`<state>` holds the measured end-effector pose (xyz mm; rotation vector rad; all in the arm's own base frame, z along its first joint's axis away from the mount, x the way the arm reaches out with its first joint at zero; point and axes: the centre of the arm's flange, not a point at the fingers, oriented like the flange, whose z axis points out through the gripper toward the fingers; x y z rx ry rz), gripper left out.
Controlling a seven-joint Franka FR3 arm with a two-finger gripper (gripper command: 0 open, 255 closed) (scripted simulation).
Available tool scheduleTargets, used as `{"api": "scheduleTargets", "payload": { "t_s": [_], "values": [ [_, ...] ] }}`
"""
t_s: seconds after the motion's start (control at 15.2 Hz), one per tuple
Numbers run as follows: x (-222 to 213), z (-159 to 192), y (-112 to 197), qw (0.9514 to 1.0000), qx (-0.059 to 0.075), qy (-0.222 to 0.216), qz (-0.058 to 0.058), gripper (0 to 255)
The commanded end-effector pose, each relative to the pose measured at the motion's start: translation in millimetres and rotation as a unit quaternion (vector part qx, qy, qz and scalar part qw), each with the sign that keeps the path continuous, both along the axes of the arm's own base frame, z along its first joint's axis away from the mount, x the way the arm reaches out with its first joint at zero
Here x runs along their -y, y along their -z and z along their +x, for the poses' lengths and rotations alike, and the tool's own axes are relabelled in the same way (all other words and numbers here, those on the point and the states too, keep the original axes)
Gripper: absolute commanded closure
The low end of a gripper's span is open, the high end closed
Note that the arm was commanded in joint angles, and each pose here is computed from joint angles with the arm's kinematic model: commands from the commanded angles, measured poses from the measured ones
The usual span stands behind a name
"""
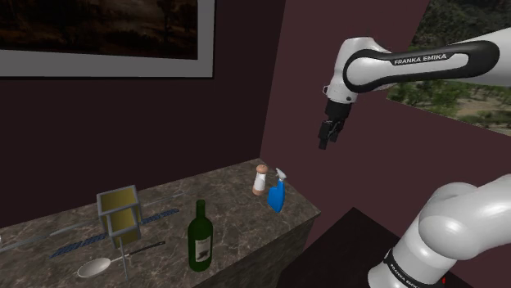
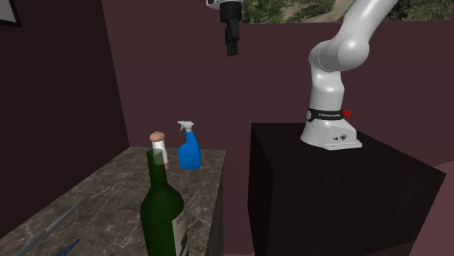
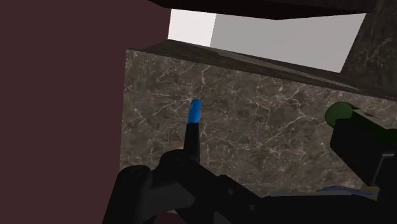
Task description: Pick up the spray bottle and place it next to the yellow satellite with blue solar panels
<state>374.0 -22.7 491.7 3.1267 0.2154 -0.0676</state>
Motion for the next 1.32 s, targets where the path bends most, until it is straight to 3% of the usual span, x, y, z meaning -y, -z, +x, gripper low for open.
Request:
{"api": "scheduleTargets", "payload": {
  "t_s": [0.0, 1.25],
  "values": [
    [1, 15, 22, 1.0000, 0.002, 0.001, -0.002, 0],
    [32, 153, 227, 0.9995, 0.011, 0.014, -0.025, 0]
  ]
}}
